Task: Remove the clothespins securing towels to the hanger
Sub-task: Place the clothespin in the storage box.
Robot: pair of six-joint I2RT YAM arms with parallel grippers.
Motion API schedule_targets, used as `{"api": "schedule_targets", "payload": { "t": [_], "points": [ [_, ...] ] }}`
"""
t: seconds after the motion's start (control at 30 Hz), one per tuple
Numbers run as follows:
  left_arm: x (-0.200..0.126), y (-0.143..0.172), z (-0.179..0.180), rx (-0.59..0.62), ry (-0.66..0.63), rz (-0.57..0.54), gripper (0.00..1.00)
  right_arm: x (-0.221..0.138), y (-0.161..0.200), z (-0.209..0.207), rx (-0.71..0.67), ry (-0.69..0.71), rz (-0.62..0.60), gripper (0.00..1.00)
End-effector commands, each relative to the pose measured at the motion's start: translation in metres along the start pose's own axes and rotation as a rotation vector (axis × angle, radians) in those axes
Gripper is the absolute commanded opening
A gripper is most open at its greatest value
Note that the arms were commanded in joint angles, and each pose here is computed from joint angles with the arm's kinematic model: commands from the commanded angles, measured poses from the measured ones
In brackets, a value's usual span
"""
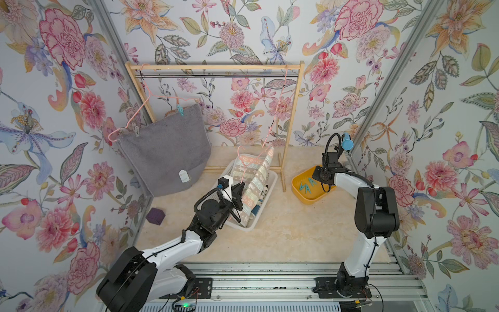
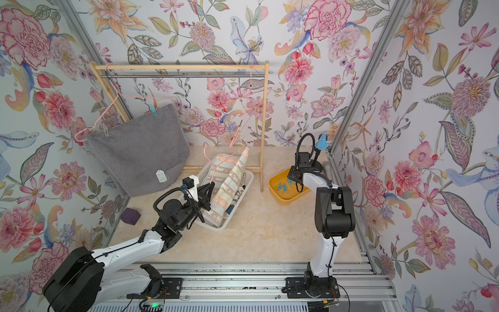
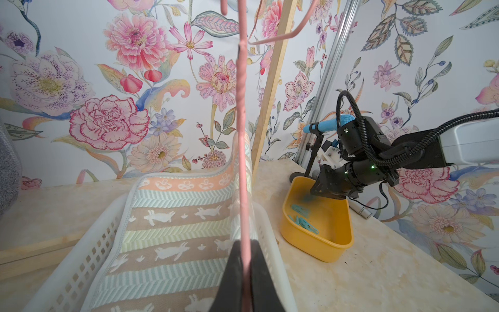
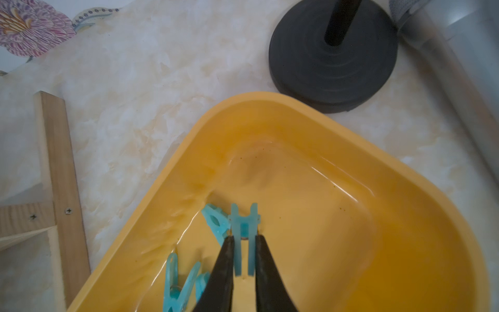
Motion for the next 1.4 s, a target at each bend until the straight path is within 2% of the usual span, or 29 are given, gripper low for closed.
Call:
{"api": "schedule_targets", "payload": {
  "t": [0.0,0.1,0.13,0.2,0.33,0.47,0.6,0.83,0.97,1.03,1.13,1.37],
  "points": [
    [-0.003,-0.014,-0.002,0.012,0.015,-0.039,0.0,0.008,0.003,-0.008,-0.031,0.038,0.044,0.16],
    [-0.003,-0.014,-0.002,0.014,0.009,-0.038,0.0,0.014,0.009,-0.008,-0.042,0.043,0.068,0.18],
    [-0.004,-0.014,-0.002,0.014,0.008,-0.037,0.0,0.015,0.01,-0.008,-0.047,0.042,0.074,0.22],
    [-0.004,-0.015,-0.001,0.015,0.004,-0.038,0.0,0.013,0.009,-0.007,-0.057,0.038,0.079,0.33],
    [-0.004,-0.021,-0.002,0.026,-0.009,-0.04,0.0,-0.016,-0.01,-0.005,-0.061,0.01,0.027,0.66],
    [0.001,-0.033,-0.003,0.052,-0.036,-0.037,0.0,-0.062,-0.029,0.011,-0.042,-0.115,-0.06,0.82],
    [0.007,-0.043,0.001,0.071,-0.066,-0.024,0.0,-0.103,-0.019,0.039,-0.037,-0.252,-0.114,0.99],
    [0.004,-0.039,0.01,0.062,-0.097,0.002,0.0,-0.191,0.018,0.106,-0.091,-0.508,-0.231,1.0],
    [-0.001,-0.039,0.012,0.053,-0.107,-0.005,0.0,-0.228,0.035,0.135,-0.111,-0.621,-0.283,0.99],
    [-0.004,-0.038,0.012,0.051,-0.108,-0.008,0.0,-0.242,0.04,0.146,-0.082,-0.704,-0.318,0.91],
    [-0.009,-0.035,0.014,0.052,-0.109,-0.014,0.0,-0.252,0.048,0.166,-0.079,-0.776,-0.335,0.83],
    [-0.01,-0.026,0.017,0.035,-0.101,-0.003,0.0,-0.244,0.058,0.211,-0.032,-0.909,-0.265,0.72]
  ]
}}
Point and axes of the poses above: each gripper's point midway between its finger pads, its own x axis out along the fingers, its own z axis along the line the jaws close on, y = z × x, the point moved 4 cm from there along -x, back along the fingers, and after that the axes turned 14 degrees about -x, right-handed, at the moved point
